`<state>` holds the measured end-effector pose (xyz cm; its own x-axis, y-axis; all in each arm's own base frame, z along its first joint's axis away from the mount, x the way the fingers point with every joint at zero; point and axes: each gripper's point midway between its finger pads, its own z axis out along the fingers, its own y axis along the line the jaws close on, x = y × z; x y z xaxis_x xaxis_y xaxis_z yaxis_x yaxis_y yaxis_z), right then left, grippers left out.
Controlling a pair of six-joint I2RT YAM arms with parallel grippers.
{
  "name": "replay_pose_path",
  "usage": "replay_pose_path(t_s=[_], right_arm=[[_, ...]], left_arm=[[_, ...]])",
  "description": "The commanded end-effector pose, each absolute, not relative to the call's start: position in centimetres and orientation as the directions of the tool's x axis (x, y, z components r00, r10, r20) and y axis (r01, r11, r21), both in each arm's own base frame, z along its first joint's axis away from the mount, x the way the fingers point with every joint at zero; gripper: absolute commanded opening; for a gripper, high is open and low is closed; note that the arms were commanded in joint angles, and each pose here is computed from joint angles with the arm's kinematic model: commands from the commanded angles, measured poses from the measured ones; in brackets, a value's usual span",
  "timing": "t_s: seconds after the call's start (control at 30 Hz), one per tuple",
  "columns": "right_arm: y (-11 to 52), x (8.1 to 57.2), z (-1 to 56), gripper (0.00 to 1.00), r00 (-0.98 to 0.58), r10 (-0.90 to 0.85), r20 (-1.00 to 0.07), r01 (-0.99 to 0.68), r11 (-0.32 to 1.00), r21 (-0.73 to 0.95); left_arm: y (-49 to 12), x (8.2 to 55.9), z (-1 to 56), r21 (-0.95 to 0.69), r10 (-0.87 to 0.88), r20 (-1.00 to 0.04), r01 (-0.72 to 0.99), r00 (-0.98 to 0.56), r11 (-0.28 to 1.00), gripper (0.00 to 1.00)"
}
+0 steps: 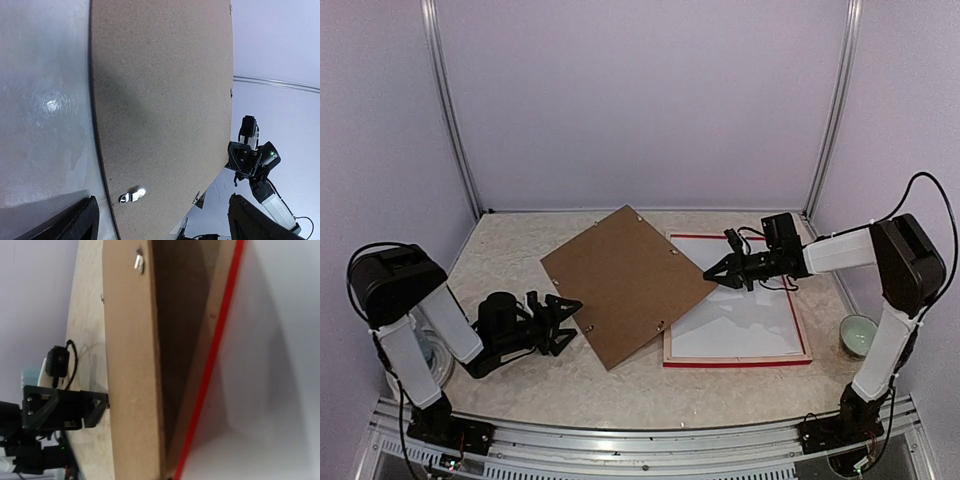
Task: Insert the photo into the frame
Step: Pick up the backboard from the center of the board, then place the backboard on the frame body.
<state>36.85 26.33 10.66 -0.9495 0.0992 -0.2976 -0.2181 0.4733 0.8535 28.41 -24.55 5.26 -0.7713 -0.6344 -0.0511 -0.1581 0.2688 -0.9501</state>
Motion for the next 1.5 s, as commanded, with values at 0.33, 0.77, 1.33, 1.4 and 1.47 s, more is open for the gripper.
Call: replay_pose_path(t_s=[0.33,0.77,1.33,1.4,1.47], right_arm=[[15.5,33.2,8.1,0.00,-0.923,0.263,-0.281,0.006,0.739,0.673],[9.3,29.2,5.0,0.00,-0.905,0.355,-0.235,0.190,0.831,0.524],[7.0,27.4,2.5,0.33,-0.906,0.360,-0.223,0.253,0.883,0.396],[6.7,27.4,2.7,0.41,-0.904,0.359,-0.233,0.253,0.887,0.386],[6.5,27.5,3.1,0.46,-0.901,0.360,-0.243,0.255,0.891,0.375]], left_arm=[[-25.4,28.3,4.3,-0.946,-0.603,-0.038,-0.166,-0.797,0.280,0.89],[-26.1,28.6,4.5,-0.950,-0.591,-0.033,-0.158,-0.806,0.269,0.88],[-25.9,28.3,4.1,-0.949,-0.589,-0.025,-0.166,-0.808,0.267,0.88],[-25.9,28.3,4.1,-0.950,-0.589,-0.022,-0.167,-0.808,0.264,0.88],[-26.0,28.3,4.1,-0.951,-0.588,-0.020,-0.166,-0.808,0.260,0.88]])
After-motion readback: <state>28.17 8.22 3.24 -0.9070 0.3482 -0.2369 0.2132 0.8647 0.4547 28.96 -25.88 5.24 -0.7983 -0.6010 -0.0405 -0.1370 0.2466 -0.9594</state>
